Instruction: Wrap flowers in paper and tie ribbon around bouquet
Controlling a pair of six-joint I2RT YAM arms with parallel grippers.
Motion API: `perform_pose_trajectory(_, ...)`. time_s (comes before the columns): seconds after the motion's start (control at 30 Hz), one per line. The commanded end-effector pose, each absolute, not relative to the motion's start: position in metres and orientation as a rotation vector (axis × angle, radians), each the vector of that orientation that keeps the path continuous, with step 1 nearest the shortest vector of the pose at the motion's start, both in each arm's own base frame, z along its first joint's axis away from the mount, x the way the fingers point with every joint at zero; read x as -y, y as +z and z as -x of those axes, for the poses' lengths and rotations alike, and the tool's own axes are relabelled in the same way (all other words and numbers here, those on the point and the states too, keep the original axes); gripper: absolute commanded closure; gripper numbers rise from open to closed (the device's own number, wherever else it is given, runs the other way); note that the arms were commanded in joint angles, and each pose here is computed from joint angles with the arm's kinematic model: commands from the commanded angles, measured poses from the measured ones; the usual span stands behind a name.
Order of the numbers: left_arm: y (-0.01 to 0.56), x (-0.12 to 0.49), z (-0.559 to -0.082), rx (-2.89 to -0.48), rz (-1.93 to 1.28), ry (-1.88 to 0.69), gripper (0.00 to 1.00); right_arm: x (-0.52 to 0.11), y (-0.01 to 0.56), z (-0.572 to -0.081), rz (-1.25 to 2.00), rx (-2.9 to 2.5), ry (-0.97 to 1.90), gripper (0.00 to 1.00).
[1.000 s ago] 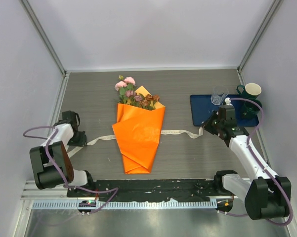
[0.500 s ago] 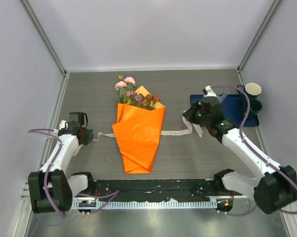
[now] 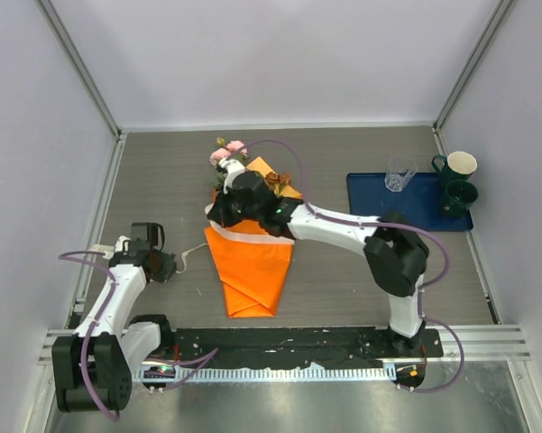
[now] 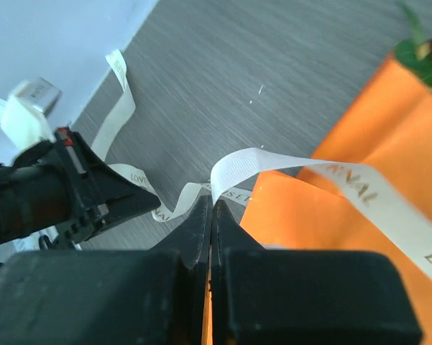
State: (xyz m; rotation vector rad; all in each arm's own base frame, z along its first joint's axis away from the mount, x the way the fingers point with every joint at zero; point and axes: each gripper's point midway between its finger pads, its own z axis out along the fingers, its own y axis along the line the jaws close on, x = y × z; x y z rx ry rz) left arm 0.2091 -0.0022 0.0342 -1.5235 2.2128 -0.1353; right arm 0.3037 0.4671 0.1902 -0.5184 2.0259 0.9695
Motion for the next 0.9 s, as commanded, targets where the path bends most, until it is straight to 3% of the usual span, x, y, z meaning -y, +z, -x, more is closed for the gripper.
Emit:
perform_pose_trajectory(0.0,0.04,0.007,-0.208,-2.223,1.499,-0.168,1.0,-0.502,0.186,-0.298,0.633,-2.002,1.054,0.97)
perform_pose_trajectory(0.23,0.04,0.026,-0.203,-2.277,1.386,-0.307,1.0,-0.553,0.137,-0.277,0.863,-2.103,1.251,0.91)
perform_pose_trajectory(0.43,0.065,0.049,-0.21,-2.265,1.182,-0.482,1.0,-0.561,0.131,-0.291,0.768,-2.199,1.279,0.76)
perform_pose_trajectory(0.57,0.08,0.055,-0.211,-2.223,1.126,-0.553,1.0,-0.569,0.131,-0.287,0.732,-2.246,1.393,0.75)
perform_pose_trajectory(0.6,0.083,0.058,-0.211,-2.219,1.112,-0.574,1.0,-0.568,0.13,-0.288,0.721,-2.251,1.392,0.73)
perform_pose_trajectory(0.63,0.088,0.06,-0.211,-2.205,1.089,-0.596,1.0,-0.568,0.136,-0.288,0.71,-2.247,1.399,0.61)
perform_pose_trajectory(0.83,0.115,0.079,-0.216,-2.216,0.9,-0.713,1.0,-0.521,0.163,-0.302,0.611,-2.253,1.326,0.46)
perform_pose_trajectory(0.87,0.115,0.081,-0.218,-2.238,0.884,-0.713,1.0,-0.509,0.192,-0.3,0.613,-2.198,1.32,0.45)
